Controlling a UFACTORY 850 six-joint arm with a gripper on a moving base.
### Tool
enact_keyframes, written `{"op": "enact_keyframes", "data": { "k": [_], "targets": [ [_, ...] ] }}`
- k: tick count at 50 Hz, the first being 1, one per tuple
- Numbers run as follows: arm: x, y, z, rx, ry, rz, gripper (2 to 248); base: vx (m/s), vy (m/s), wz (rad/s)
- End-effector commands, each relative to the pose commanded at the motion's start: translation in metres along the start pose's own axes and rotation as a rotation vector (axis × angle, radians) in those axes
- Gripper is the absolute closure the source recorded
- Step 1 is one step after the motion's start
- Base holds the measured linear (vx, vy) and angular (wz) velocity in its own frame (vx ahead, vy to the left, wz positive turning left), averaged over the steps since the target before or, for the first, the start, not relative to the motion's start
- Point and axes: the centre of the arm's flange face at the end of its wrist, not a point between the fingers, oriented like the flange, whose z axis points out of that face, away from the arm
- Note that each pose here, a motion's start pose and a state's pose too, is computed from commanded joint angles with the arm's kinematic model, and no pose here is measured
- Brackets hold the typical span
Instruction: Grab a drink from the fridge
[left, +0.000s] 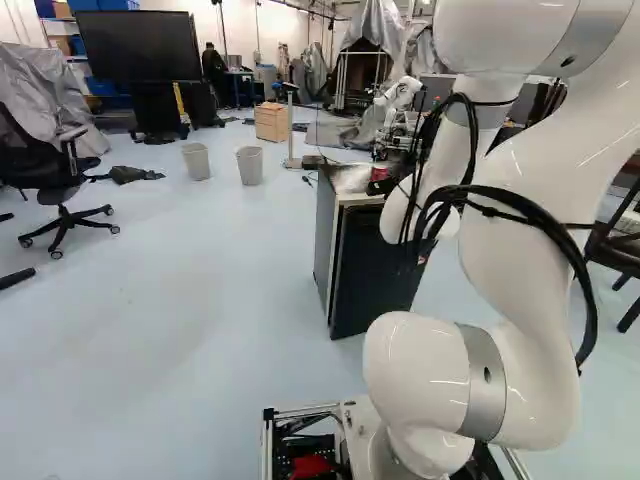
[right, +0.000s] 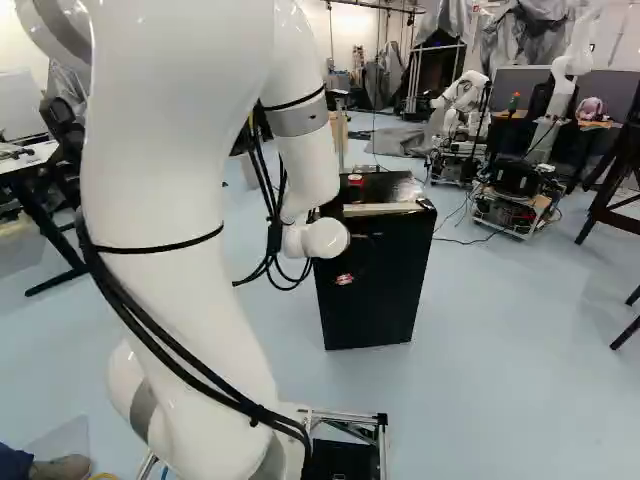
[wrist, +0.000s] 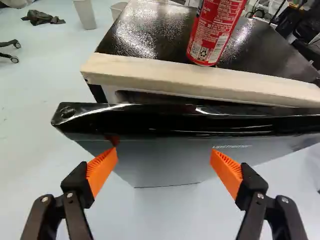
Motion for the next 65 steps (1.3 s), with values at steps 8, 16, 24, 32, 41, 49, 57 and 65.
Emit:
{"op": "enact_keyframes", "data": {
  "k": [8, 16, 24, 32, 41, 49, 57, 65],
  "targets": [
    [0.004, 0.001, 0.006, 0.003, 0.004, -0.004, 3, 0.0, 0.0, 0.0],
    [0.007, 0.003, 0.013, 0.005, 0.008, -0.008, 3, 0.0, 0.0, 0.0],
    [0.011, 0.004, 0.018, 0.007, 0.011, -0.011, 3, 0.0, 0.0, 0.0],
    [0.014, 0.005, 0.024, 0.009, 0.015, -0.015, 3, 0.0, 0.0, 0.0],
    [0.017, 0.006, 0.03, 0.011, 0.019, -0.018, 3, 0.0, 0.0, 0.0],
    [0.018, 0.007, 0.032, 0.012, 0.02, -0.019, 3, 0.0, 0.0, 0.0],
    [0.019, 0.007, 0.032, 0.012, 0.02, -0.019, 3, 0.0, 0.0, 0.0],
    [0.015, 0.005, 0.025, 0.01, 0.016, -0.015, 3, 0.0, 0.0, 0.0]
  ]
}}
